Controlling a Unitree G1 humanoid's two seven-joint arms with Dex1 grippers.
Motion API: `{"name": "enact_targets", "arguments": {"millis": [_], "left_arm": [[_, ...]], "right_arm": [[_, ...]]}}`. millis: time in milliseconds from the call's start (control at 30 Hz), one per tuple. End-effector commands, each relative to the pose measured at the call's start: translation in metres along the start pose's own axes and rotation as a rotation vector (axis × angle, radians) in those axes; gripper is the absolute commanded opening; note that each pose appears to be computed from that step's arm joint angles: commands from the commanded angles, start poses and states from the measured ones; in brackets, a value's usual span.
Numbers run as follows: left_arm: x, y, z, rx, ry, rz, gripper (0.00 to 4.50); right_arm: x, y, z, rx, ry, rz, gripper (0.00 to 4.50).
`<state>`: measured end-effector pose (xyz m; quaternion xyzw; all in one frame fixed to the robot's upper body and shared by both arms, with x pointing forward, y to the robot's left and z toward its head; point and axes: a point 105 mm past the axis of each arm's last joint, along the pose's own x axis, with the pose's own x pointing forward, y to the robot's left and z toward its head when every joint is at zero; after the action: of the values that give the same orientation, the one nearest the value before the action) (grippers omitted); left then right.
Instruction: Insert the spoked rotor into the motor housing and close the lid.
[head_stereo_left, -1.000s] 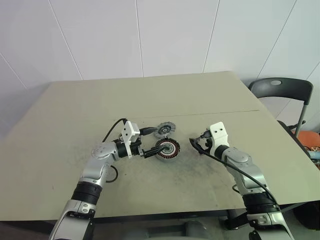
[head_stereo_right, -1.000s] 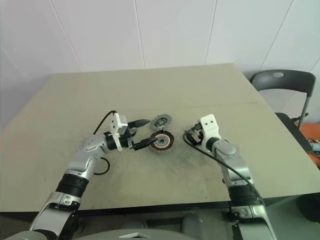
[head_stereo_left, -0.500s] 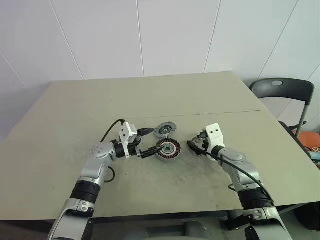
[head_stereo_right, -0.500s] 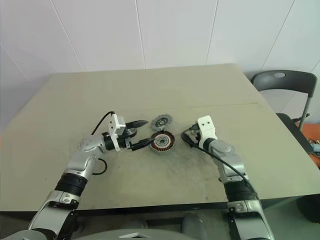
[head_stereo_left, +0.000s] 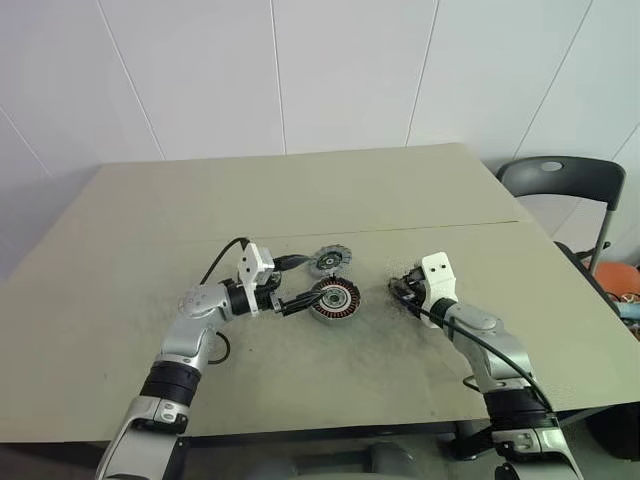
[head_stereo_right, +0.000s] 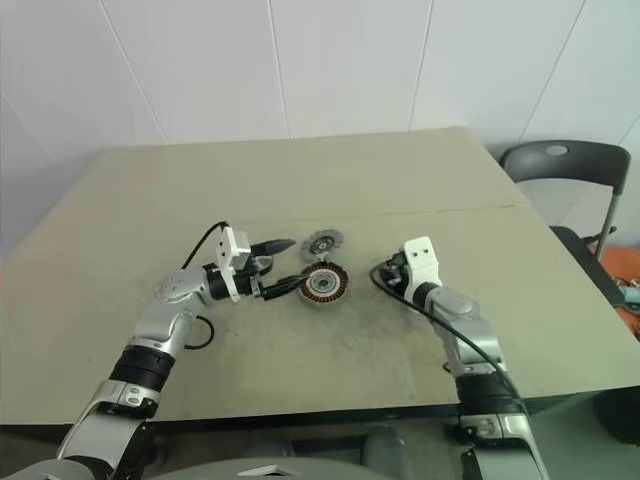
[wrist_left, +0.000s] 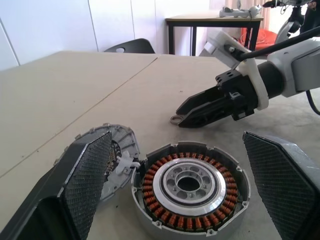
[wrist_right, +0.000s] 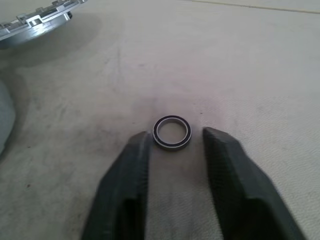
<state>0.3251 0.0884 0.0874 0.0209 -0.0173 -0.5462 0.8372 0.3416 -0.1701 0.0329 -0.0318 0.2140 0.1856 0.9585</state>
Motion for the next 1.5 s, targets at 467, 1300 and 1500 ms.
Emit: {"name": "enact_targets", "arguments": {"millis": [467,1300,1500], "left_arm": [[0.001,0.004,0.008,0.047,-0.036,0.010,4.50],[-0.002,0.009,-0.002,0.044,-0.042,0.017,4.50],[0.002,0.012,-0.001,0.043,-0.043,0.020,4.50]], "right_arm": [[0.002,-0.001,0.025,0.035,-0.120,-0.029,0.91],[0.066,0.001,0.060,-0.027,-0.057,-0.074,3.29],[0.073,0.011,0.046,0.003,-0.018,-0.020,3.29]]}}
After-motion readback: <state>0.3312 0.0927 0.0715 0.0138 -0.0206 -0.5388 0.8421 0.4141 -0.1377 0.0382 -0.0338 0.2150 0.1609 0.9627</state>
